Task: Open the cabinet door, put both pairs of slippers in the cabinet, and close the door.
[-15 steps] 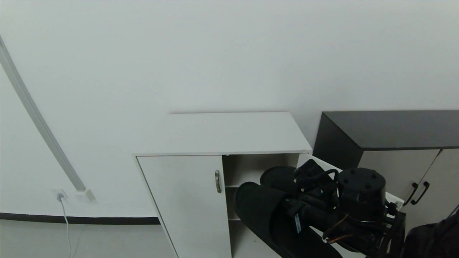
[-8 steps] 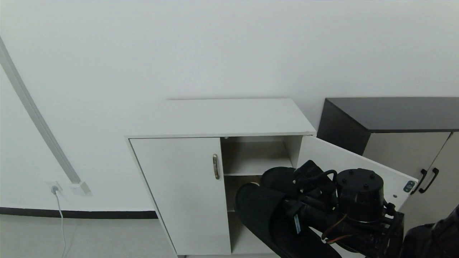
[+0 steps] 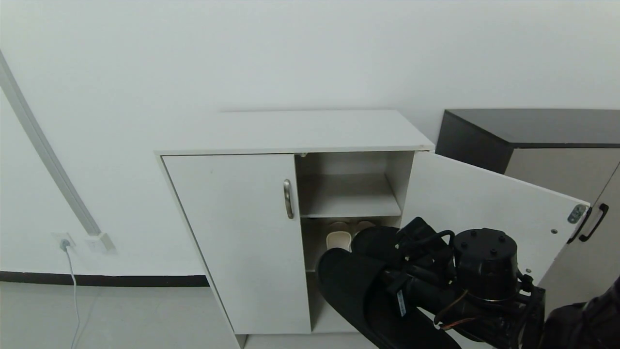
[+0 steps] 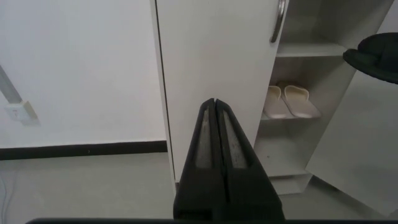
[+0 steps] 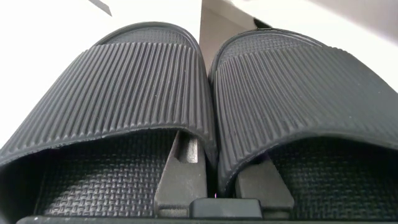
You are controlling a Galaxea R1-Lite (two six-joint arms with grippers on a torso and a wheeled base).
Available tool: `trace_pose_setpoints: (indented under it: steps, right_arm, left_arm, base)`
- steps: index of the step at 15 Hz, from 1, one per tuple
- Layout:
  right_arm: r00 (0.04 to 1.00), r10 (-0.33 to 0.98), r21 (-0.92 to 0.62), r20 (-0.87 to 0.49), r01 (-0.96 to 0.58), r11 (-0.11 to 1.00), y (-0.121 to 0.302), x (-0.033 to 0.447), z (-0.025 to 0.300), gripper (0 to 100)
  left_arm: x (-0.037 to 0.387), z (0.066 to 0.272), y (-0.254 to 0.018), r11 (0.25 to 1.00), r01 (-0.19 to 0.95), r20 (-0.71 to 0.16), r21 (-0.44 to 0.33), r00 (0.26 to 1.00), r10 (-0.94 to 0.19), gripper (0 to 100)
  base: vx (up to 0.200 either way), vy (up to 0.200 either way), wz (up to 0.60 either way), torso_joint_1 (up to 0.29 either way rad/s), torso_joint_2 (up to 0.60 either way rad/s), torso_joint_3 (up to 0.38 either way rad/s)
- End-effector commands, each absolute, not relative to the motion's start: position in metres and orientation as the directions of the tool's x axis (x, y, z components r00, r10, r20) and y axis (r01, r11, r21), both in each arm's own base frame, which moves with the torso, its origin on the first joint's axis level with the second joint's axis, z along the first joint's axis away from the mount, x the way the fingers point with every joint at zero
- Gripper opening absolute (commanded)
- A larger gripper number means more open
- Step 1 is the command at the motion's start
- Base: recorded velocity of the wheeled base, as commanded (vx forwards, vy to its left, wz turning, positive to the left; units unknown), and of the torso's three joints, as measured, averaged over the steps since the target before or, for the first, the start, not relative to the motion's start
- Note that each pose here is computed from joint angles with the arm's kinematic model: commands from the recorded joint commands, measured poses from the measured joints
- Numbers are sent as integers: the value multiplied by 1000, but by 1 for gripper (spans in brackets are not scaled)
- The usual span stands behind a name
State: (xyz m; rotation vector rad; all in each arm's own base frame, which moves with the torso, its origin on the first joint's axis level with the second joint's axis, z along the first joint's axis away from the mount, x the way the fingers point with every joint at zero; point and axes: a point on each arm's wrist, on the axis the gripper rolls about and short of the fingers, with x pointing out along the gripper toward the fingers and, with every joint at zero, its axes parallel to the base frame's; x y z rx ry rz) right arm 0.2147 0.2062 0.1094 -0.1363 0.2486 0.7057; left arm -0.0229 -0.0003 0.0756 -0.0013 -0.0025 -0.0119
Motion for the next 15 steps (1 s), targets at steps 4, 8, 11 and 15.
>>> trace_pose_setpoints:
  steps: [4,8,11,15]
  right_arm:
    - [732,622,-41,-278,-656,753,207,215,107,0]
    - [735,623,-41,-268,-655,755,209,218,104,0]
    - [747,628,-42,-219,-650,759,213,222,97,0]
    - [748,631,-47,-205,-652,757,214,223,93,0]
  left_arm:
    - [-23,76,0,1000,12,2,-2,1000,-12,0]
    - [-23,76,0,1000,12,2,0,1000,-12,0]
    - [-23,76,0,1000,11,2,-2,1000,-11,0]
    - [-23,76,0,1000,11,2,-2,1000,-11,0]
  base:
    - [0,0,0,-123,469,336]
    - [0,0,0,-90,450,365]
    - [0,0,0,-32,365,318]
    - [0,0,0,0,0,0]
